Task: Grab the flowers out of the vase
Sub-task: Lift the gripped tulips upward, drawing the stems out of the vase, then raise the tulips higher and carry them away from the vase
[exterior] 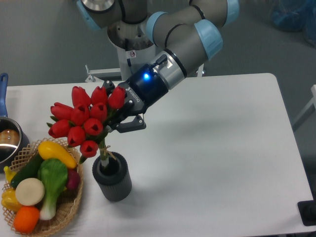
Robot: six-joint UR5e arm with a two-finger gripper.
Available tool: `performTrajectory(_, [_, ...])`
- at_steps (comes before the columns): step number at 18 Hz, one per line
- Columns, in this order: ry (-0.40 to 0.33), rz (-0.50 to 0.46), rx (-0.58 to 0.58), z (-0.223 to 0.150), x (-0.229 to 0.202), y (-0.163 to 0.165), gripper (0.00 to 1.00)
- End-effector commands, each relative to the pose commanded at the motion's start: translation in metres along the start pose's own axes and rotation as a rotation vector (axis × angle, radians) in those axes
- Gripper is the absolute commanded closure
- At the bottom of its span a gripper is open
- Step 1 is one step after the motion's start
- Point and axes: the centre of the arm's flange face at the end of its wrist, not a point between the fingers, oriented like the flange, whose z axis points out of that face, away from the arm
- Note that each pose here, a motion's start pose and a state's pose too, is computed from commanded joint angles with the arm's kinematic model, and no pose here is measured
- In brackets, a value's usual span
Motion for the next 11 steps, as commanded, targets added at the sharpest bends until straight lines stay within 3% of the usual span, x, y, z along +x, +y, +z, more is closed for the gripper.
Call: performTrajectory(11, [-0.027,-0.001,0.012,-0.014,-0.007,-0.037,0.72])
